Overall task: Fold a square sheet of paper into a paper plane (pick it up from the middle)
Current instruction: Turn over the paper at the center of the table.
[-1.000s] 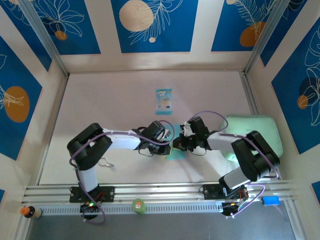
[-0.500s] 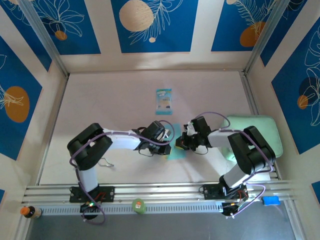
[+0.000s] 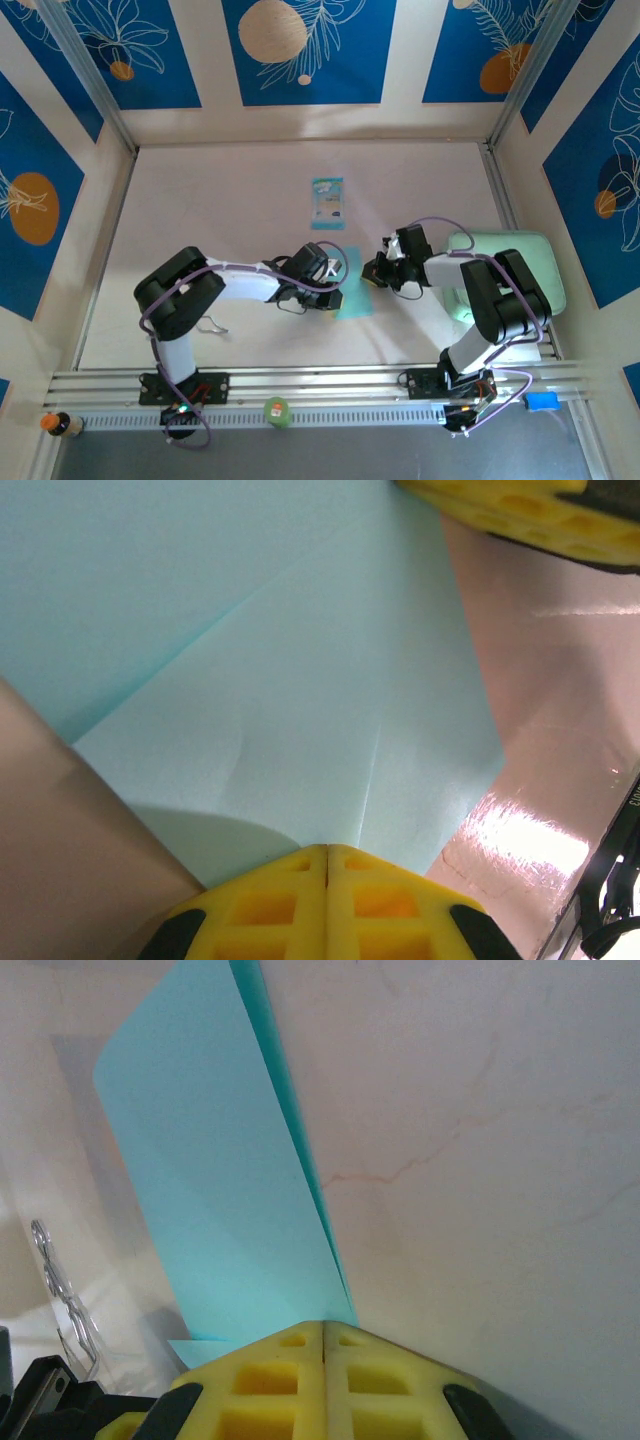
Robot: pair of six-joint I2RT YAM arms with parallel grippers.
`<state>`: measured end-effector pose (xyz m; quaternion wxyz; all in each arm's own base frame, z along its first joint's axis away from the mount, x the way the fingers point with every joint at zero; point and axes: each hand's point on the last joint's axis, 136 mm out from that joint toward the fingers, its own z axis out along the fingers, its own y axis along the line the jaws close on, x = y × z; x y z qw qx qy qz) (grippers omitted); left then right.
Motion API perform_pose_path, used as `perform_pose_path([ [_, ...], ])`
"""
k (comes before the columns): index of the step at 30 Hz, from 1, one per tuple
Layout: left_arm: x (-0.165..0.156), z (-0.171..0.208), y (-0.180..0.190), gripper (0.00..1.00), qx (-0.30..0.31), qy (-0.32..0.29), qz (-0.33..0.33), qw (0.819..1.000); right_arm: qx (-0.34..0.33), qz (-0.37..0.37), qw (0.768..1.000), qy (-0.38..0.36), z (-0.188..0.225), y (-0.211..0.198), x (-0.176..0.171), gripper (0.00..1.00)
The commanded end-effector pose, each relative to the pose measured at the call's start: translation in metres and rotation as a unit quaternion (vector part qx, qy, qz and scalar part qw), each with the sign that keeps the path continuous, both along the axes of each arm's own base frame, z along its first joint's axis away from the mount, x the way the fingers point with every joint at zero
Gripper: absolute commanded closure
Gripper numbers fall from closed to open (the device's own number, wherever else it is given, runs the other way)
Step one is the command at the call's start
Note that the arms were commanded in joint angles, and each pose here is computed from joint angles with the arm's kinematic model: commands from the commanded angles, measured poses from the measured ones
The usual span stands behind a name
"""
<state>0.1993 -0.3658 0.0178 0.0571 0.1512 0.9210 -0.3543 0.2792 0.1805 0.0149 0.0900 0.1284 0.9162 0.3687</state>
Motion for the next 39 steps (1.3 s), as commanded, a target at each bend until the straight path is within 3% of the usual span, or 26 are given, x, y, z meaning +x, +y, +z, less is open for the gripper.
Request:
perform_pose_path([
  [1, -0.028, -0.044, 0.039, 1.0, 0.088, 0.059, 0.007, 0.994, -0.042, -0.014, 0.999, -0.014, 0.002, -0.013, 0.009, 1.0],
  [10, -0.019, -0.025, 0.03, 1.0, 0.066, 0.036, 0.006, 0.997, -0.018, -0.006, 0.997, -0.069, 0.045, -0.011, -0.01, 0.98],
  [12, -0.012, -0.012, 0.022, 0.95, 0.051, 0.022, 0.008, 0.998, -0.01, 0.008, 0.998, -0.063, 0.051, -0.008, -0.023, 0.96],
  [16, 0.003, 0.022, 0.007, 0.86, 0.024, -0.016, 0.003, 1.0, -0.001, 0.026, 0.999, -0.034, 0.049, -0.001, -0.052, 0.85],
  [20, 0.019, 0.038, 0.009, 0.82, 0.04, -0.055, 0.001, 0.998, -0.002, 0.034, 0.999, -0.004, 0.043, 0.001, -0.075, 0.74],
  [27, 0.031, 0.022, 0.008, 0.82, 0.05, -0.043, -0.006, 0.998, -0.009, 0.047, 0.998, 0.03, 0.035, 0.009, -0.098, 0.63],
  [39, 0.018, -0.021, 0.026, 0.91, 0.085, 0.002, 0.012, 0.996, -0.017, 0.042, 0.997, 0.065, 0.02, 0.016, -0.111, 0.6],
])
